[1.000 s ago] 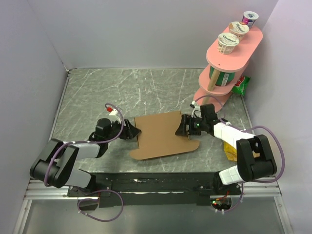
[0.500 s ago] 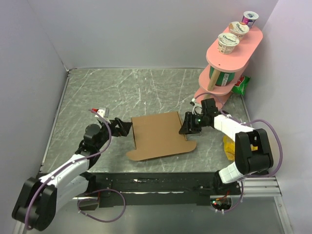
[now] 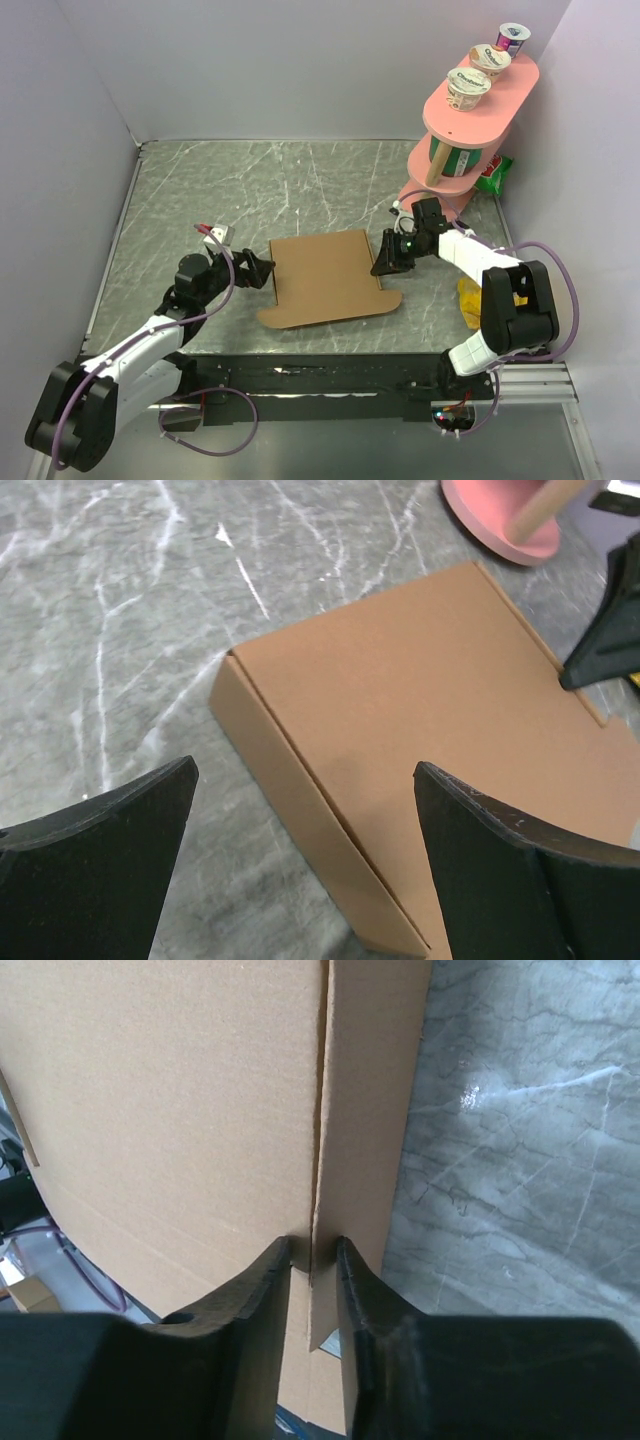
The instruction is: Fold the paper box
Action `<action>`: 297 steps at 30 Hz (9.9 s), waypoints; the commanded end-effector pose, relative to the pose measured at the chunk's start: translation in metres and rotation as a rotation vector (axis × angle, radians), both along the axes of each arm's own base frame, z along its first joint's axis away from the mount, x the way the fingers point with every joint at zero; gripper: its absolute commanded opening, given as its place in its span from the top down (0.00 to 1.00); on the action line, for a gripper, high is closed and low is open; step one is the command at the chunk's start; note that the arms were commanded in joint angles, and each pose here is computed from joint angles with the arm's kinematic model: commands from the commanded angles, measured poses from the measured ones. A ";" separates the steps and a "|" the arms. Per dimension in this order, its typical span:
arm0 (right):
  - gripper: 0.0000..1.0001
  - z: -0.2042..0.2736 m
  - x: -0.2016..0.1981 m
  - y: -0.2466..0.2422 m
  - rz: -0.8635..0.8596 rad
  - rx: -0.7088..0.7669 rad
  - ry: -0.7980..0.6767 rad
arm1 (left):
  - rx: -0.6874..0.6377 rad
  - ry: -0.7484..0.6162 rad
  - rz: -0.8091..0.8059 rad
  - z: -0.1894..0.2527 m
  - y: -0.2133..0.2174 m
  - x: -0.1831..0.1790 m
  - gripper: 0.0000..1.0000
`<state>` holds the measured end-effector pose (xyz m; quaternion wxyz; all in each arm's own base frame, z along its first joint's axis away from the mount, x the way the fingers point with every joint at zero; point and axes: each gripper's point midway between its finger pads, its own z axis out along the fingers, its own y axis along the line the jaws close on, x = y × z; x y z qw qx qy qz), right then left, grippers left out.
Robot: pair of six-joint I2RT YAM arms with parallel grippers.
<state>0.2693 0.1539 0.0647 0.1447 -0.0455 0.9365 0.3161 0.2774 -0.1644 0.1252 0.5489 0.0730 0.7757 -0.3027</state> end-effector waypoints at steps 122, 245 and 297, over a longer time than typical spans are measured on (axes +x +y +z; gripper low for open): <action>0.48 0.213 0.104 0.102 0.470 -0.760 -1.290 | -0.229 -0.259 -0.006 0.152 0.007 -0.011 0.04; 1.00 0.076 0.001 0.129 0.683 -0.491 -1.061 | -0.226 -0.187 0.089 0.097 0.020 0.010 0.03; 1.00 0.168 0.031 0.108 0.739 -0.055 -0.936 | -0.042 -0.402 -0.440 0.129 -0.008 0.057 0.01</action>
